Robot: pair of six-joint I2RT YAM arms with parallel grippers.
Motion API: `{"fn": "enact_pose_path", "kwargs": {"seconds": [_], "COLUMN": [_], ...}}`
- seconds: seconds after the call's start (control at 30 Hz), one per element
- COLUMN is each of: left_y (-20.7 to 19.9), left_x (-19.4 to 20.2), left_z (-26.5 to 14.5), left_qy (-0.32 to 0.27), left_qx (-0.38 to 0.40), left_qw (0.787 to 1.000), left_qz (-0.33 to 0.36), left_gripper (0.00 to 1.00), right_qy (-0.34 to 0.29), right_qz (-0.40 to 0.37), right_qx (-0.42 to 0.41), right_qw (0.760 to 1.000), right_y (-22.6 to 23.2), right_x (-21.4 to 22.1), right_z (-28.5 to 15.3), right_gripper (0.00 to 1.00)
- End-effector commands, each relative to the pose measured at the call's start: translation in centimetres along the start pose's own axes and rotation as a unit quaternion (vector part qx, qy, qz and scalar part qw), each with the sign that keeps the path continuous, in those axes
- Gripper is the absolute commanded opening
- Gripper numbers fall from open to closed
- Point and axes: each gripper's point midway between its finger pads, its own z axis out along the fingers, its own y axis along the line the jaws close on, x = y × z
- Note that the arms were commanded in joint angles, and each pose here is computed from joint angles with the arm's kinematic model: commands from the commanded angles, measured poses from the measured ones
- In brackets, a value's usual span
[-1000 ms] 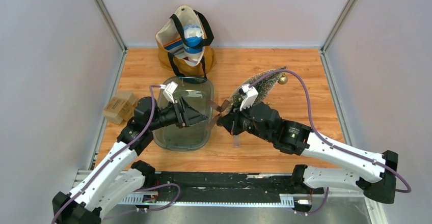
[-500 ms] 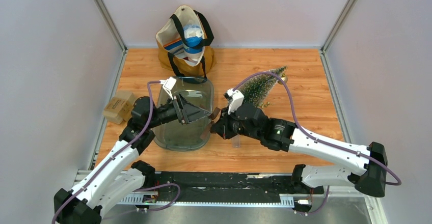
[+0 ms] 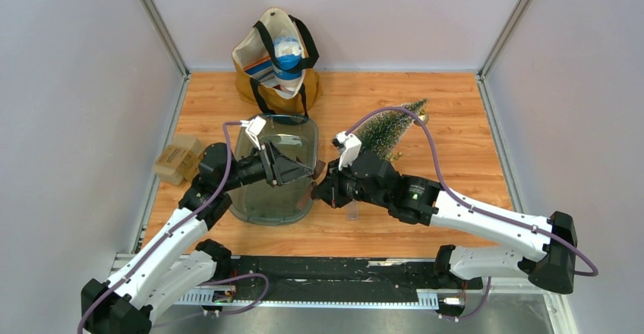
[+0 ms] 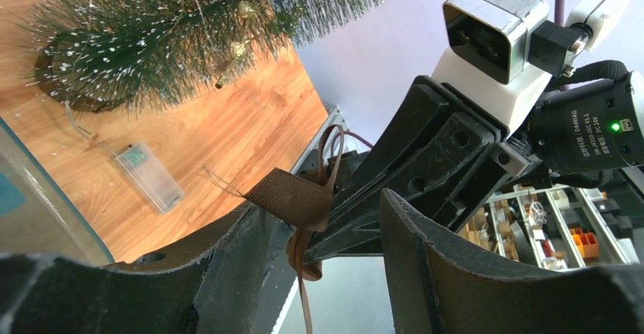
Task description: Decorate the small christmas tree
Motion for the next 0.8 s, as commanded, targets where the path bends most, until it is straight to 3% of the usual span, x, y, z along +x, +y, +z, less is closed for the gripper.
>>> {"fn": "enact_pose_path", "kwargs": {"seconds": [0.0,0.5,0.77], "left_y": [-1.6,-1.5,-2.2], "left_x": [-0.5,-0.6,-1.1], "left_z": [-0.3,0.4,0.5], "left_qy": [-0.003,-0.004,-0.018], "left_qx": [0.017,0.02,0.033], "left_qw": [0.999,0.999,0.998], "left_qz": [0.036,0.042,0.048], "left_gripper": [0.61,0.64,0.65], "right_qy": [-0.042,-0.082,0.001], "right_qz": [-0.002,0.016,0.011], "right_qx": [-0.007,-0.021,-0.047], "right_qw": [0.999,0.996,0.999], "right_y": [1.2,1.8,2.8], "right_x": [-2.8,-4.5,-1.4], "right_z": [-0.7,-1.9,0.1], "right_gripper": [0.02,0.02,0.02]}}
